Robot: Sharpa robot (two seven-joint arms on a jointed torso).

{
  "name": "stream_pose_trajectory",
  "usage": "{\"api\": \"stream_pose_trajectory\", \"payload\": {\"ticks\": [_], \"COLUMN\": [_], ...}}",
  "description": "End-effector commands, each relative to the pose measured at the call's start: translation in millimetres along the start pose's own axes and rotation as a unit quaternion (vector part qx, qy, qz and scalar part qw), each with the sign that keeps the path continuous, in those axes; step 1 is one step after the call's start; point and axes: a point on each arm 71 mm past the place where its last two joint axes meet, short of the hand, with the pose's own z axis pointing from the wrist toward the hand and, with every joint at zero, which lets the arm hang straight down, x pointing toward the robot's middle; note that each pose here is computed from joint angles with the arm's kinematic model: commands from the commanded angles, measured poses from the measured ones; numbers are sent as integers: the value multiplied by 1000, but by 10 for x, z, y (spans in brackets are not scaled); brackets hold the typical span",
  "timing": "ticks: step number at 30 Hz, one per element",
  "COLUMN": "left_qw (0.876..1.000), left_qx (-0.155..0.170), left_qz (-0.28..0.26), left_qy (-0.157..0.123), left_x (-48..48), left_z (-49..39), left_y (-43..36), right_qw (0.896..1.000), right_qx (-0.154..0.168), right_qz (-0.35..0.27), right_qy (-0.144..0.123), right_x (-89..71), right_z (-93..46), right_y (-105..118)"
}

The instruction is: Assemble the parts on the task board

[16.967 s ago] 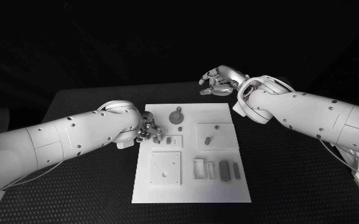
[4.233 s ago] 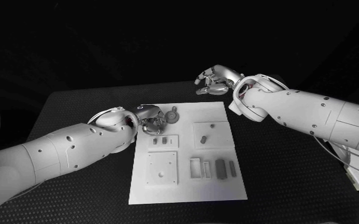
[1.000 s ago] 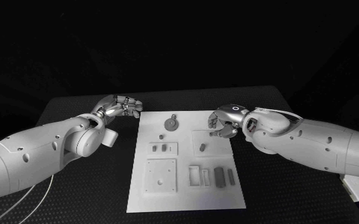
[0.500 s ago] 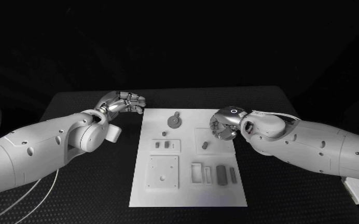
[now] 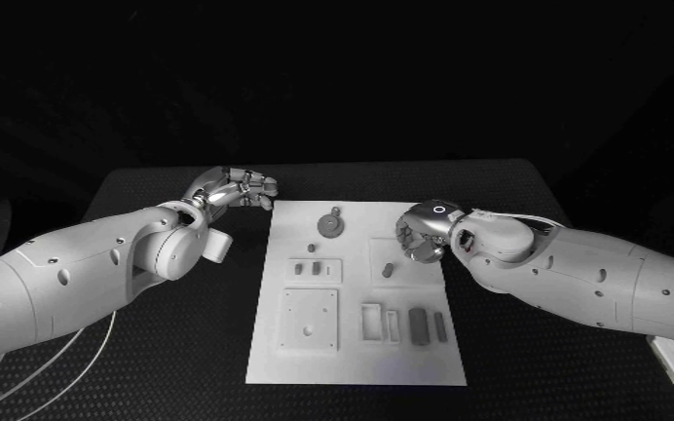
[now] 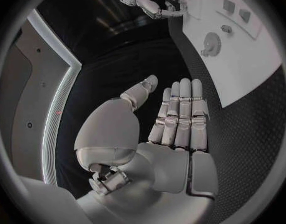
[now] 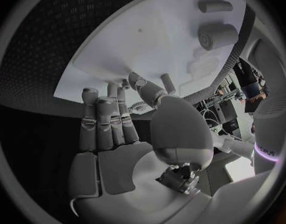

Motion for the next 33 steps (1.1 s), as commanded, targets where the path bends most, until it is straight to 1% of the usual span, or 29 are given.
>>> {"api": "stream_pose_trajectory", "payload": {"ticks": [1, 13, 33], "left_qw": [1000, 1000, 1000], "left_qx": [7, 6, 3], "left_qz": [-7, -7, -7], "left_qy": [8, 8, 7], "left_x": [24, 17, 6], "left_z": [7, 5, 2], "left_y": [-19, -17, -11], "right_qw": [1000, 1000, 1000], "right_qx": [-5, -6, -11], "right_qz": [-5, -9, -20], "right_qy": [7, 14, 15], "right_x": [39, 68, 95], "right_z": [4, 21, 46], "right_y": [31, 54, 114]}}
